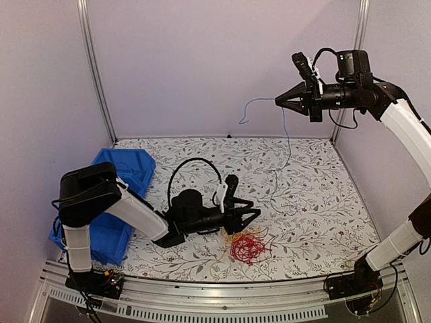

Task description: Untangle the cables

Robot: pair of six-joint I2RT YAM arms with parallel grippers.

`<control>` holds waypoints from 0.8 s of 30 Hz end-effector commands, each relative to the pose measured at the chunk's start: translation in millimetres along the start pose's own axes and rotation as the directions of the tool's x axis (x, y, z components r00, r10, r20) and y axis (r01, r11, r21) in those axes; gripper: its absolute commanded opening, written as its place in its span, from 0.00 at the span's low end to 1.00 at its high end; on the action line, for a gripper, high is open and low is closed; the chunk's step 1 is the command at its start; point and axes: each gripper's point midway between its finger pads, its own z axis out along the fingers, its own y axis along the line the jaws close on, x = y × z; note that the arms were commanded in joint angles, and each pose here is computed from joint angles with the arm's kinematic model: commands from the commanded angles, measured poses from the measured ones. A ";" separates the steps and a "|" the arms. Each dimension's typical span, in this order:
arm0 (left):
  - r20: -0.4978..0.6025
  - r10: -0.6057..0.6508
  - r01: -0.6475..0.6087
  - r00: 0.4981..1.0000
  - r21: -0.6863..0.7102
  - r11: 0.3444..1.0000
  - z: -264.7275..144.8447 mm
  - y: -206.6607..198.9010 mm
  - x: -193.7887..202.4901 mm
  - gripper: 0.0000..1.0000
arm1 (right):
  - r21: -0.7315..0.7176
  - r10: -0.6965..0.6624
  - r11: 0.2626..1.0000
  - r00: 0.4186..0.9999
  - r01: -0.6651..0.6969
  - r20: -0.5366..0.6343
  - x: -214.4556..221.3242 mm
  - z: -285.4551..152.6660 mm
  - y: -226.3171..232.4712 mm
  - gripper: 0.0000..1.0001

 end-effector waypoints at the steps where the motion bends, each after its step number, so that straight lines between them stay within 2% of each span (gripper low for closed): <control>1: 0.075 0.048 -0.043 0.996 -0.072 0.996 -9.6 0.2 -28.1 0.48 | 0.013 -0.008 1.000 1.000 0.008 0.023 -2.5 -6.6 5.5 0.00; 4: 0.108 0.103 -0.091 0.989 -0.109 0.990 -13.7 -0.5 -48.6 0.50 | 0.002 0.019 1.000 1.000 -0.019 0.013 9.8 -1.7 6.8 0.00; 8: 0.163 0.243 -0.228 0.956 -0.105 0.968 -18.6 -22.4 -84.5 0.54 | -0.013 0.059 0.998 0.998 -0.059 0.006 24.7 6.0 7.1 0.00; 13: 0.182 0.366 -0.327 0.913 -0.211 0.921 -13.3 -26.5 -125.7 0.60 | -0.044 0.135 0.990 0.991 -0.134 0.015 38.6 16.2 7.3 0.00; 19: 0.049 0.472 -0.441 0.880 -0.280 0.853 24.2 -14.3 -124.5 0.64 | -0.085 0.213 0.974 0.977 -0.209 0.031 42.2 23.3 8.2 0.00; 24: 0.016 0.486 -0.471 0.874 -0.217 0.855 47.9 -16.9 -105.0 0.63 | -0.110 0.245 0.965 0.969 -0.239 0.036 43.6 25.0 10.6 0.00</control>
